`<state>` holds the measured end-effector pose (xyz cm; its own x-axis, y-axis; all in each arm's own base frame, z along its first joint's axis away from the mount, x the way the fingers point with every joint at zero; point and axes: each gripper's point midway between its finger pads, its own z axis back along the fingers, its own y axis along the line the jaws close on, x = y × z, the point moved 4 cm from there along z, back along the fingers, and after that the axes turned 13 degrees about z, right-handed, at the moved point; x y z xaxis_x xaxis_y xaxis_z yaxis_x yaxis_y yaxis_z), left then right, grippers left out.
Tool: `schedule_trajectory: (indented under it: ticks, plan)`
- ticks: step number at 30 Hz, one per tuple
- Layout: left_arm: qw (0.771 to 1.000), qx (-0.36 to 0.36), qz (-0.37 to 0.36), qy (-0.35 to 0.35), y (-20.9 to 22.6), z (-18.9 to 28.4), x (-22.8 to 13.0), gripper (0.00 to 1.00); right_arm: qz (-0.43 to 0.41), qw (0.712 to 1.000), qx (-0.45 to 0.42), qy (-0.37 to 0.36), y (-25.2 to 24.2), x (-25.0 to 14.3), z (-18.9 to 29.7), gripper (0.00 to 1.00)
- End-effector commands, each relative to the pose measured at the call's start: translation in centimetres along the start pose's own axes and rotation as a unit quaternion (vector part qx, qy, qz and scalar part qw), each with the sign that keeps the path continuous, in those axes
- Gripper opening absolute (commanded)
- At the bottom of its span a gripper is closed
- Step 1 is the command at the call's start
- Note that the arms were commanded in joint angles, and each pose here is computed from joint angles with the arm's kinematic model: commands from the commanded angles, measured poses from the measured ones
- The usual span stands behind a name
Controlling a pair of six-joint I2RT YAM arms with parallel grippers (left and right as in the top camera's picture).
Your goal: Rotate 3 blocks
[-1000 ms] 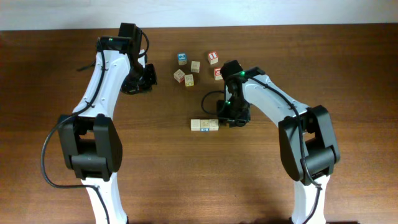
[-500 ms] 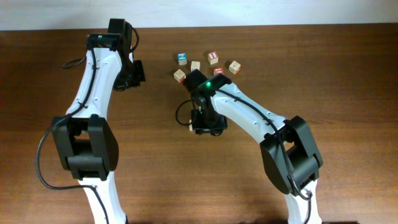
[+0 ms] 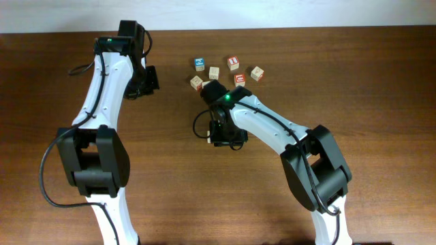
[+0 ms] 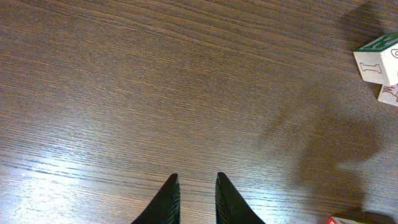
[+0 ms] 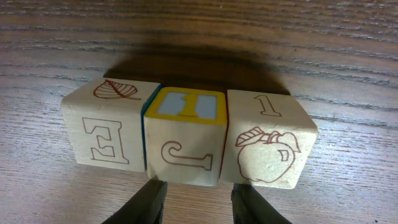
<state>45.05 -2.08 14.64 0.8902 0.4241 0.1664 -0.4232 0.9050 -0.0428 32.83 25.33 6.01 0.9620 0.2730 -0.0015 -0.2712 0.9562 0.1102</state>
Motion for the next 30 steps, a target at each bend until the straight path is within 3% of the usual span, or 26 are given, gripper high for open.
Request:
schedule_trajectory:
  ticks: [1, 8, 10, 11, 13, 16, 19, 24, 25, 26, 27, 28, 30]
  plan:
    - [1.0, 0.001, -0.003, -0.014, 0.1, 0.6, 0.6, 0.18, -0.001, 1.0, -0.014, 0.004, -0.1, -0.2, -0.7, 0.36]
    - [1.0, -0.004, -0.003, -0.011, 0.0, 0.6, 0.5, 0.17, 0.019, 1.0, 0.008, 0.008, 0.6, -0.2, -0.1, 0.36]
    - [1.0, 0.005, -0.006, 0.007, 0.3, 0.6, -0.3, 0.11, 0.043, 0.999, 0.014, -0.027, 1.2, 1.1, 5.2, 0.37]
    - [0.999, 0.007, -0.013, 0.037, 0.0, 0.7, -1.7, 0.09, 0.047, 0.996, 0.026, -0.073, 0.4, 2.3, 10.1, 0.37]
    - [0.995, -0.011, -0.025, 0.091, -1.1, 0.8, -4.2, 0.06, 0.022, 0.993, 0.056, -0.106, -3.3, 3.1, 14.2, 0.4]
    - [0.986, -0.039, -0.052, 0.153, -2.7, -0.4, -7.5, 0.03, 0.03, 0.984, 0.16, -0.068, -6.6, 2.5, 12.7, 0.4]
    - [0.975, -0.064, -0.077, 0.197, -4.9, -3.0, -11.2, 0.0, 0.004, 0.978, 0.205, -0.031, -8.8, 0.8, 8.9, 0.39]
    - [0.976, -0.09, -0.106, 0.168, -6.9, -6.3, -12.4, 0.0, -0.001, 0.956, 0.288, -0.063, -9.8, 0.4, 4.4, 0.26]
    - [0.974, -0.108, -0.12, 0.16, -7.4, -6.4, -12.1, 0.0, 0.036, 0.935, 0.337, -0.103, -10.3, 0.9, 5.5, 0.2]
    - [0.966, -0.139, -0.145, 0.164, -8.0, -6.1, -12.2, 0.0, 0.072, 0.905, 0.391, -0.152, -11.0, 1.4, 7.1, 0.08]
    - [0.959, -0.162, -0.161, 0.171, -8.2, -5.9, -12.3, 0.0, 0.092, 0.881, 0.424, -0.187, -11.8, 1.5, 8.3, 0.04]
    - [0.958, -0.164, -0.161, 0.173, -8.1, -5.9, -12.3, 0.0, 0.086, 0.882, 0.42, -0.194, -12.8, 1.6, 8.4, 0.05]
    - [0.954, -0.168, -0.179, 0.17, -8.1, -5.9, -12.3, 0.0, 0.064, 0.915, 0.372, -0.145, -13.0, 0.5, 6.5, 0.04]
